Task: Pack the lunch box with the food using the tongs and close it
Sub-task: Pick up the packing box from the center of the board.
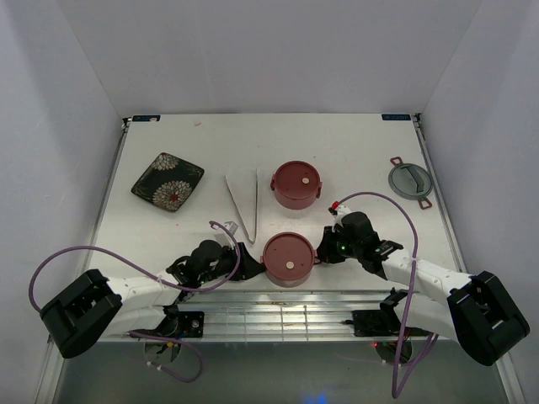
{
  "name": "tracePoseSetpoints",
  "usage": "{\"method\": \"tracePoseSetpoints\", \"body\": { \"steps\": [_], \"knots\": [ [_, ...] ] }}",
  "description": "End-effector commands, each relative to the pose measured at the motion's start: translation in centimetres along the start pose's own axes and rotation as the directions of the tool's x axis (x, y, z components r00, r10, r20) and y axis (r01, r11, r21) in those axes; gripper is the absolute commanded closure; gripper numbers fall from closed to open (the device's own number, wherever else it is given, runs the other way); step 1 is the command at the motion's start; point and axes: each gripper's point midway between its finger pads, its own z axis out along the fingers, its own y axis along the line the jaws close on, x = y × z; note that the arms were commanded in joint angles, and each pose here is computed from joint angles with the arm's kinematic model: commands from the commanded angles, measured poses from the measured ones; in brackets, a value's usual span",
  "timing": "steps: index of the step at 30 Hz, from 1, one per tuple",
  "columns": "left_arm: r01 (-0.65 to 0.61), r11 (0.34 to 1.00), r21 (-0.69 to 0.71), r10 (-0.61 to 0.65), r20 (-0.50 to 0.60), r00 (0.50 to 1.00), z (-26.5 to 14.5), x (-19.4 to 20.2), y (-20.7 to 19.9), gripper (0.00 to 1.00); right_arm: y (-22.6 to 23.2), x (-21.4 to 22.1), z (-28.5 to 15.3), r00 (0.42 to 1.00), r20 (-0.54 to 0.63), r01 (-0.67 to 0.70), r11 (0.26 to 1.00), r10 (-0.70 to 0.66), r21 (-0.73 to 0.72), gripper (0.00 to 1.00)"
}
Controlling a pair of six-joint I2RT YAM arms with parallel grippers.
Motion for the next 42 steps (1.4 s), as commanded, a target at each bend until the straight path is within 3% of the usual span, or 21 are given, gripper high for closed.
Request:
{"method": "tracePoseSetpoints", "body": {
  "steps": [1, 6, 17, 42],
  "knots": [
    [-0.018, 1.0, -0.001, 0.018, 0.028, 0.999, 0.8, -1.0, -0.8, 0.43, 0.2, 0.9, 0.0, 1.0, -0.023, 0.007, 1.0, -0.008, -0.025, 0.92],
    [-0.014, 0.999, -0.038, 0.015, 0.025, 1.0, 1.2, -0.5, -0.2, 0.43, 0.5, 0.8, -0.3, 1.0, -0.017, 0.01, 0.999, -0.01, -0.037, 0.92],
    [0.019, 0.997, -0.071, -0.006, 0.186, 0.982, -0.1, -3.1, 0.3, 0.43, 0.2, 1.1, -0.7, 0.999, -0.019, 0.047, 0.998, -0.048, -0.033, 0.92],
    [0.059, 0.98, -0.188, -0.03, 0.154, 0.988, 0.6, -2.4, 2.5, 0.45, 0.4, 1.2, -1.1, 0.998, -0.025, 0.05, 0.998, -0.051, -0.036, 0.92]
  ]
}}
